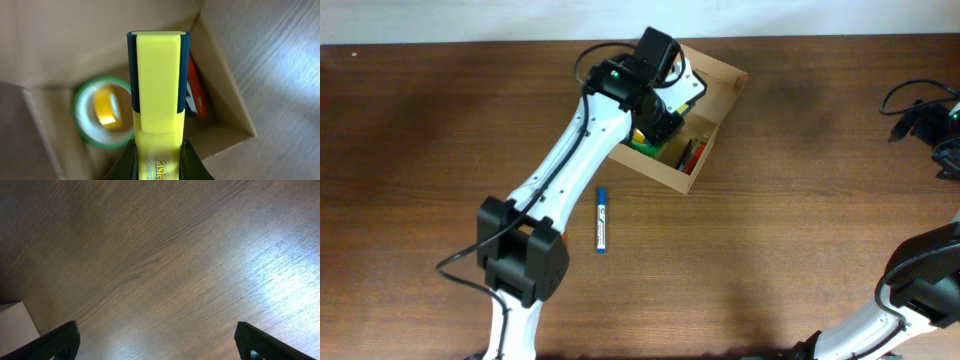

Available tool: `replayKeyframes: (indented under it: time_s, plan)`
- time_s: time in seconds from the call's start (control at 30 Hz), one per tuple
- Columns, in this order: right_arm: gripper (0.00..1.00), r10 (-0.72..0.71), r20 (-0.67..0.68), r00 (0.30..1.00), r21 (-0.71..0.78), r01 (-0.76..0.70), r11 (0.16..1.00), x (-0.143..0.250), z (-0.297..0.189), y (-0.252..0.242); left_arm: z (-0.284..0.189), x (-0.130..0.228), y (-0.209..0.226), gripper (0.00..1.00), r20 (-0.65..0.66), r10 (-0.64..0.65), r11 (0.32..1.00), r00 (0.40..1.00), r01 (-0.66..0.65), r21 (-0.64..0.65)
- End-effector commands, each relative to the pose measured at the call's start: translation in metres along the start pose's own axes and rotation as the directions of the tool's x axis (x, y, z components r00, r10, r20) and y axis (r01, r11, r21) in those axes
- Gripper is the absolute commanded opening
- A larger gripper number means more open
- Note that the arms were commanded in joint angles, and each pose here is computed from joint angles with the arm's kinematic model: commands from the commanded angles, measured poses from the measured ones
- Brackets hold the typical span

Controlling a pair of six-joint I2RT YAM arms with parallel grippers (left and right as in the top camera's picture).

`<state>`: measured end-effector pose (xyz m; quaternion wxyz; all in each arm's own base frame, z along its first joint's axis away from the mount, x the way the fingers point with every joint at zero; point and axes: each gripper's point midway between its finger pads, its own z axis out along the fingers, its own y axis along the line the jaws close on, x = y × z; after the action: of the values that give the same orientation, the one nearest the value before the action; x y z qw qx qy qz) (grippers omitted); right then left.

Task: Pack container
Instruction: 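Lower the highlighter into the box next to the stapler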

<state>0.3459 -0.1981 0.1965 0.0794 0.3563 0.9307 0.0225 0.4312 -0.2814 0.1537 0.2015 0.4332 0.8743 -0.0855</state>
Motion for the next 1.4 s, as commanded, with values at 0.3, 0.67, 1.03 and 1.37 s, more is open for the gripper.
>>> replayKeyframes:
  time_s: [0.3,0.67,1.03,1.37]
  plan:
    - [0.99,0.011,-0.025,1.0,-0.01,-0.011,1.0,0.003,0.006,0.002,0.025,0.009,-0.004,0.02,-0.058,-0.029,0.999,0.998,0.03,0.018]
    - [0.99,0.011,-0.028,1.0,-0.019,-0.012,1.0,0.004,0.006,0.004,0.035,-0.001,0.001,0.01,-0.023,0.056,0.998,0.998,-0.056,0.009]
    - [0.99,0.011,-0.03,0.999,-0.019,-0.012,1.0,0.004,0.006,0.004,0.064,0.024,0.007,0.02,-0.152,0.206,0.978,0.967,-0.21,-0.008]
    - [0.99,0.011,-0.03,0.999,-0.02,-0.012,1.0,0.004,0.006,0.004,0.07,0.038,0.005,0.02,-0.215,0.223,0.974,0.951,-0.227,0.003]
